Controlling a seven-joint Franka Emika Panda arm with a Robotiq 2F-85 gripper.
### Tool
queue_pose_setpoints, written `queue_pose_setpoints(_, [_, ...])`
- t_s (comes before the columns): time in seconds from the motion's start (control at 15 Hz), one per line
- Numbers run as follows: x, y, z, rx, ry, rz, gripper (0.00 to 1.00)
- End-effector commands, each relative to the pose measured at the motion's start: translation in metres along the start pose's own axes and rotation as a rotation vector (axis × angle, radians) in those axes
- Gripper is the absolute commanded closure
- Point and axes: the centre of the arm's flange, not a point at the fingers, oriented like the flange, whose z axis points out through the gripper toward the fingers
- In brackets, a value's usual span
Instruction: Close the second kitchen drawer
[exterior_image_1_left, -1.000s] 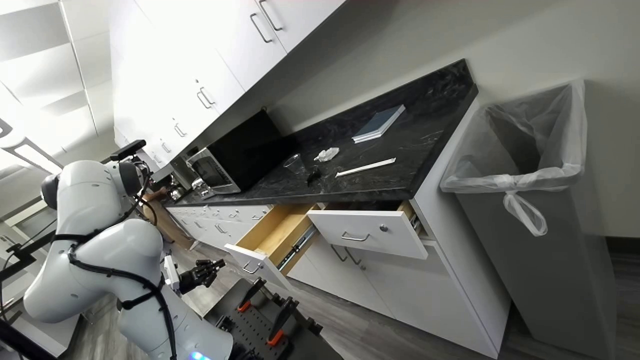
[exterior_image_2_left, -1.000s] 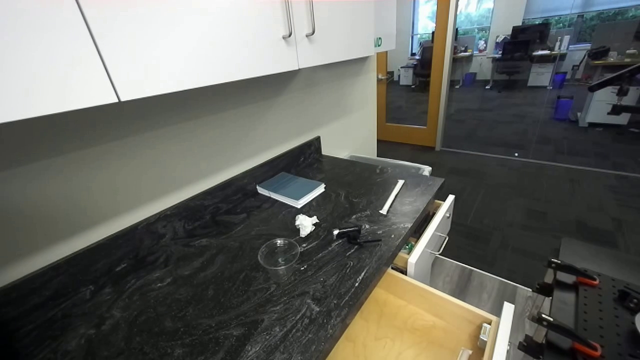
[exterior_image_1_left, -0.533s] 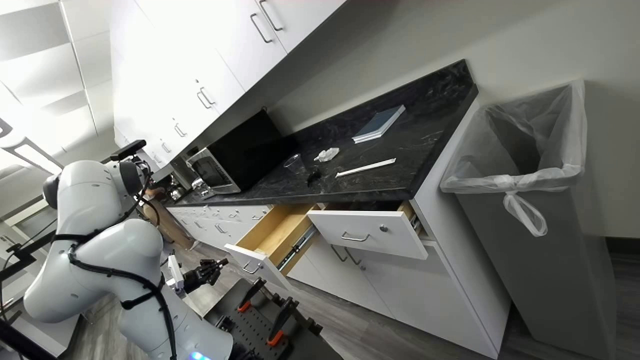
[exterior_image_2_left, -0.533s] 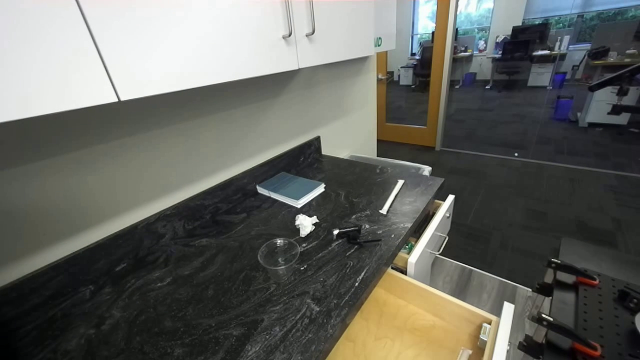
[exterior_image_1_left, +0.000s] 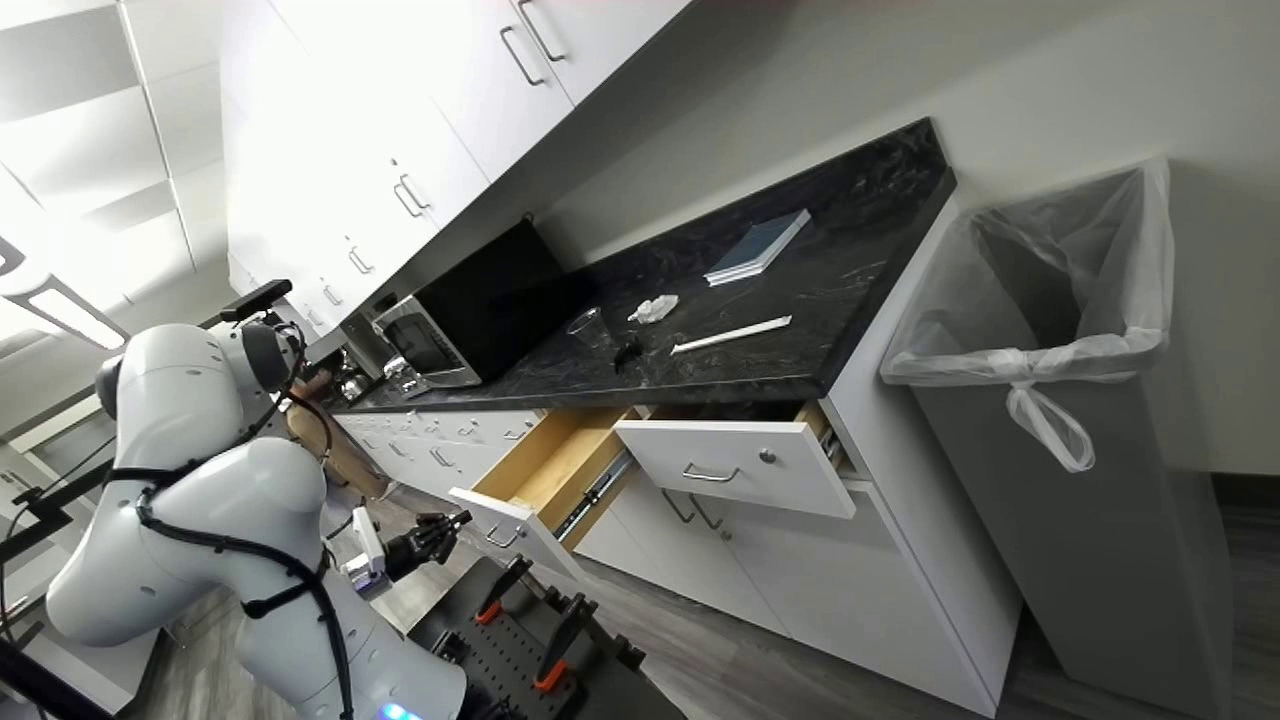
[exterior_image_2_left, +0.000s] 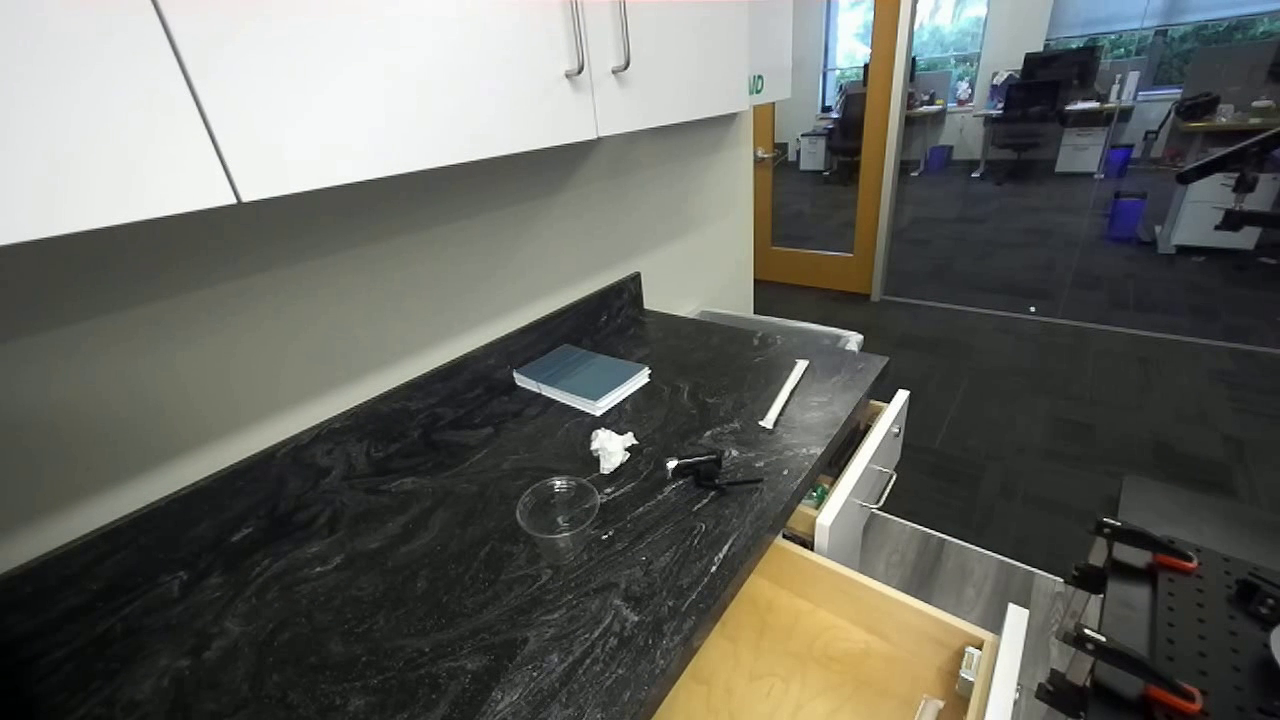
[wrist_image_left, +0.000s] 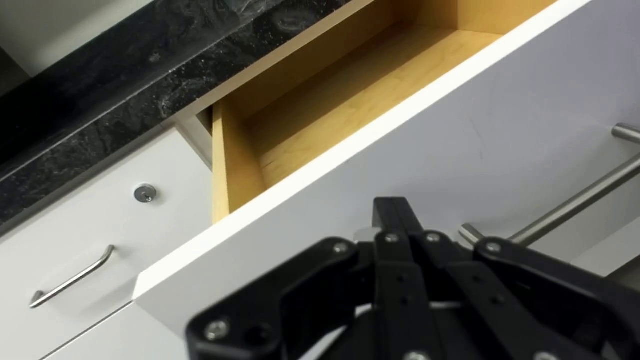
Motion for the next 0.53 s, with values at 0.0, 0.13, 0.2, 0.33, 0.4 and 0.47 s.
queue_pose_setpoints(0.0, [0.009,-0.001,0.024,-0.015,-0.04,-0.015,1.0])
queue_pose_setpoints(0.13, [0.011,-0.002,0.031,-0.026,-0.053,-0.017,1.0])
queue_pose_setpoints(0.2, [0.011,-0.001,0.034,-0.036,-0.056,-0.016,1.0])
queue_pose_setpoints(0.33, [0.009,0.001,0.041,-0.053,-0.074,-0.017,1.0])
queue_pose_setpoints(0.4, [0.006,0.003,0.047,-0.057,-0.083,-0.014,1.0])
queue_pose_setpoints(0.47, [0.004,0.004,0.053,-0.059,-0.09,-0.016,1.0])
